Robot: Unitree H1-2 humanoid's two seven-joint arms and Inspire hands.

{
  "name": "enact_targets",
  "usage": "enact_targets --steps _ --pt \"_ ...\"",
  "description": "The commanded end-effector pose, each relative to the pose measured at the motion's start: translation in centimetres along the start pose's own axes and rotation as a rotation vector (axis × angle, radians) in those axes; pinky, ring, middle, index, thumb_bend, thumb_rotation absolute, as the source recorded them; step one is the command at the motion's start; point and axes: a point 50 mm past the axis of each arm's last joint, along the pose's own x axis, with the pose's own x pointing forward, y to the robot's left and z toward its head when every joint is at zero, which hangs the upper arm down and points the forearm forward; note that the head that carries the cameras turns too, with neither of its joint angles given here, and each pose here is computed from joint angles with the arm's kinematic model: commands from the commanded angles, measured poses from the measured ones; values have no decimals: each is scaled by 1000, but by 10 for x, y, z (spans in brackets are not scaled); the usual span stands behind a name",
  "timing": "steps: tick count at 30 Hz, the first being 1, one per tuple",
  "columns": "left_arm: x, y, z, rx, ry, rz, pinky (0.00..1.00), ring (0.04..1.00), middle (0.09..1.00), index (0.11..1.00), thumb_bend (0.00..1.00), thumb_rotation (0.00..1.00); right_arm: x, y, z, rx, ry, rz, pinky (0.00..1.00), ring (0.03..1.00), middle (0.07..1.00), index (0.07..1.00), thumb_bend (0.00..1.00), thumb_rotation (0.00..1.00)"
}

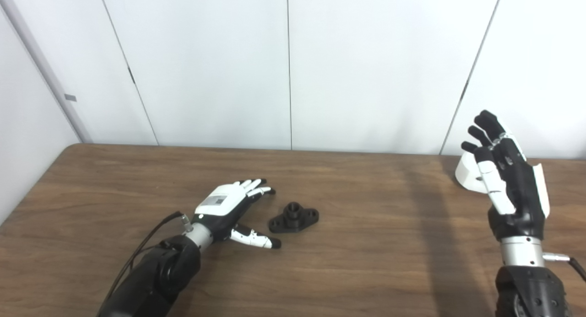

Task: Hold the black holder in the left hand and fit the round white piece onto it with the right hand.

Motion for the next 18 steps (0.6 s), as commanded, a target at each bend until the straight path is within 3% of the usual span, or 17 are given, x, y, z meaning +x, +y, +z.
enact_targets --steps 1,18 --pt "7 20 -1 74 -16 34 1000 1000 984 860 1000 483 8 3 17 0 -93 -4 783 871 891 868 392 678" --pt "14 9 10 57 -76 82 1000 999 926 710 1000 374 5 7 22 -13 -88 -14 764 862 888 870 408 693"
